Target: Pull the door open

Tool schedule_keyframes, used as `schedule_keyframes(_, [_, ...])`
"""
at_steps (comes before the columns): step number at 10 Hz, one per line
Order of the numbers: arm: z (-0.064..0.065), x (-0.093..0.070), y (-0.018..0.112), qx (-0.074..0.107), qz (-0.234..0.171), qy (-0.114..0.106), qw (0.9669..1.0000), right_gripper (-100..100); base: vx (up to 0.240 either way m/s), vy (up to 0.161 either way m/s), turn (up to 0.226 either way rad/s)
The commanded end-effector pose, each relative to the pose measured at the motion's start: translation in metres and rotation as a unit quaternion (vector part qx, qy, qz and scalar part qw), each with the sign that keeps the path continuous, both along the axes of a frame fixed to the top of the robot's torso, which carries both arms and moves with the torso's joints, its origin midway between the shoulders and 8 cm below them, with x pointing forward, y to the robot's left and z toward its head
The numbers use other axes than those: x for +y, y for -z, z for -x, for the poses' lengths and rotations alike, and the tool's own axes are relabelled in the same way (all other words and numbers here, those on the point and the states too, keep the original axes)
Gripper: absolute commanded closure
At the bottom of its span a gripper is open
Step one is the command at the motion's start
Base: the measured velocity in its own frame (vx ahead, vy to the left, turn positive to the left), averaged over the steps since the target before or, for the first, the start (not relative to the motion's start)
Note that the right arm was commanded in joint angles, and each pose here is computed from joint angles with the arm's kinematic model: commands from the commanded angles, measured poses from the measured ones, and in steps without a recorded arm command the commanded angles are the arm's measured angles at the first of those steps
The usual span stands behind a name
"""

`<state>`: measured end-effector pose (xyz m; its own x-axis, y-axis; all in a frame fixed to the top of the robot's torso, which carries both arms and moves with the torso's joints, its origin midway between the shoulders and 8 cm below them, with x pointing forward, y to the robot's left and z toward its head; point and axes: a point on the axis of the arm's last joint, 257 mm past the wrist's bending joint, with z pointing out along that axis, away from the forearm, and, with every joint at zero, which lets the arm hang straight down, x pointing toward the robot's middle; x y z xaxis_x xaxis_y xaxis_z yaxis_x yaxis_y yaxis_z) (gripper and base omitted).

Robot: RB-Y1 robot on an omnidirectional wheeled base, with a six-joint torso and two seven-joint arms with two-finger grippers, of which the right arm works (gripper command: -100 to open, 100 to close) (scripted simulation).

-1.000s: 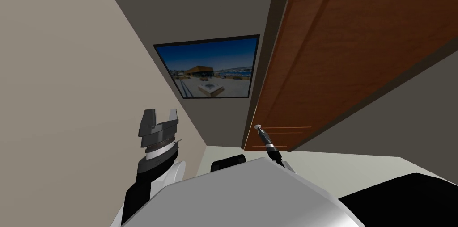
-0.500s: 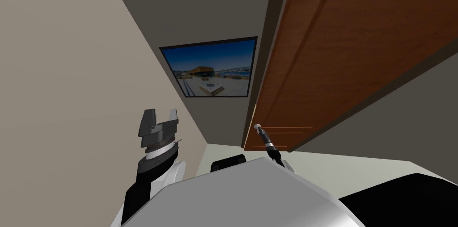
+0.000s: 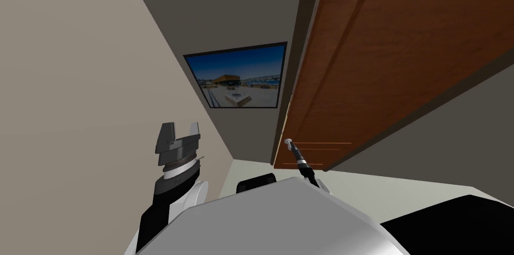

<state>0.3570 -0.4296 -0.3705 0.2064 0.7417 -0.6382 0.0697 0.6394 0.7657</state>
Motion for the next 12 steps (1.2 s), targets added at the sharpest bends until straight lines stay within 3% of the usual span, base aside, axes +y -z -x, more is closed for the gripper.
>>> schedule_keyframes(1, [-0.004,0.008,0.001,-0.007,-0.028,-0.007,0.9996,100,-0.056,-0.020,0.039])
schedule_keyframes(7, [-0.009,0.007,-0.002,-0.030,-0.110,-0.007,0.9935,100,-0.047,-0.012,0.047])
schedule_keyframes(8, [-0.011,0.006,-0.003,-0.037,-0.136,-0.007,0.9900,100,-0.052,-0.022,0.063])
schedule_keyframes(9, [-0.011,0.006,-0.003,-0.037,-0.137,-0.007,0.9898,100,-0.036,-0.018,0.027])
schedule_keyframes(11, [-0.014,0.005,-0.004,-0.050,-0.183,-0.006,0.9819,100,-0.057,-0.015,0.071])
schedule_keyframes(12, [-0.014,0.005,-0.004,-0.052,-0.192,-0.007,0.9800,100,-0.065,-0.024,0.051])
